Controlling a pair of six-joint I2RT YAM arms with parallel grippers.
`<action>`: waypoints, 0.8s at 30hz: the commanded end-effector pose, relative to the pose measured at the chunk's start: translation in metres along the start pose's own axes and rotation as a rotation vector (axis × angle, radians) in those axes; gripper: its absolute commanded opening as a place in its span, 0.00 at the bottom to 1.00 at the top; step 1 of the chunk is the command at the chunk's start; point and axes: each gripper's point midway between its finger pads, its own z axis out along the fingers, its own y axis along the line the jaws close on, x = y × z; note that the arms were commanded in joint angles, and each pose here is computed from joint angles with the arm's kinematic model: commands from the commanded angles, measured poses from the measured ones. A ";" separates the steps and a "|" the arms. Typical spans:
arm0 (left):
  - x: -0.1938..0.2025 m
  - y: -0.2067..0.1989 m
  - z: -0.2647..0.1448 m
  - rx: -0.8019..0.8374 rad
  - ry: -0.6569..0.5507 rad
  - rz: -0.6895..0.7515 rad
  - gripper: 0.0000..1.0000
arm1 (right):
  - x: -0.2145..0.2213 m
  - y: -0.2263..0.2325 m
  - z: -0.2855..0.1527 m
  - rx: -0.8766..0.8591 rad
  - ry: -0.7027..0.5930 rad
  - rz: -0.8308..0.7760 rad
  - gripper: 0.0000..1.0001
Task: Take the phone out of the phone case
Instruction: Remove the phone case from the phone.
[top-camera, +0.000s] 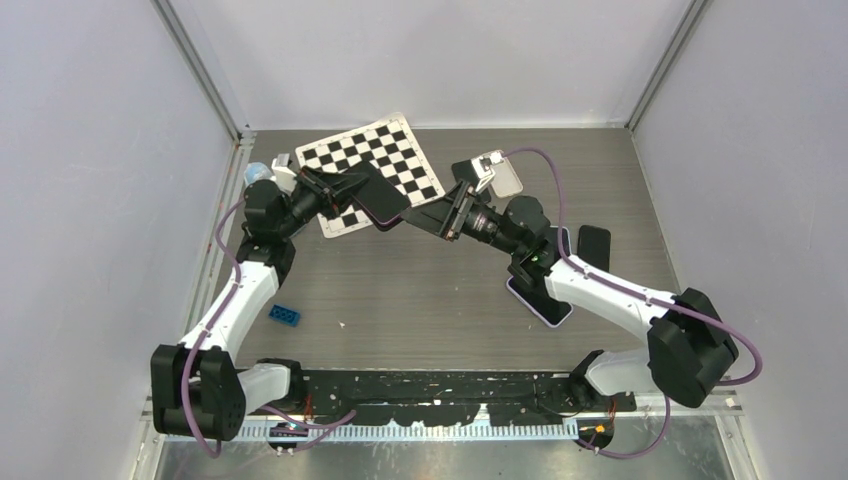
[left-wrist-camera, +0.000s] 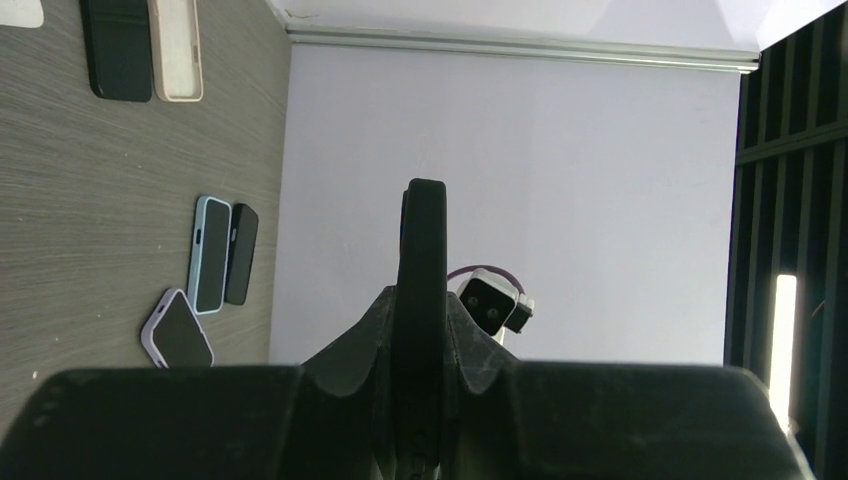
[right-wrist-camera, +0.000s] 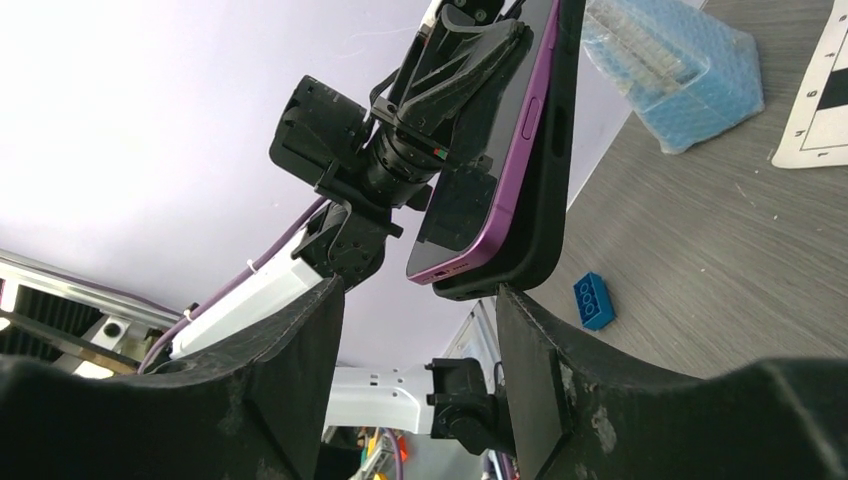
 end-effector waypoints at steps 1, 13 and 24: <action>0.016 -0.032 -0.008 0.117 0.066 0.067 0.00 | -0.023 0.030 0.005 -0.101 -0.057 -0.002 0.63; 0.018 -0.033 -0.010 0.117 0.077 0.093 0.00 | -0.025 0.030 0.002 -0.121 -0.062 0.007 0.38; 0.030 -0.044 -0.014 0.146 0.139 0.176 0.00 | -0.024 0.011 0.012 -0.077 -0.044 0.070 0.48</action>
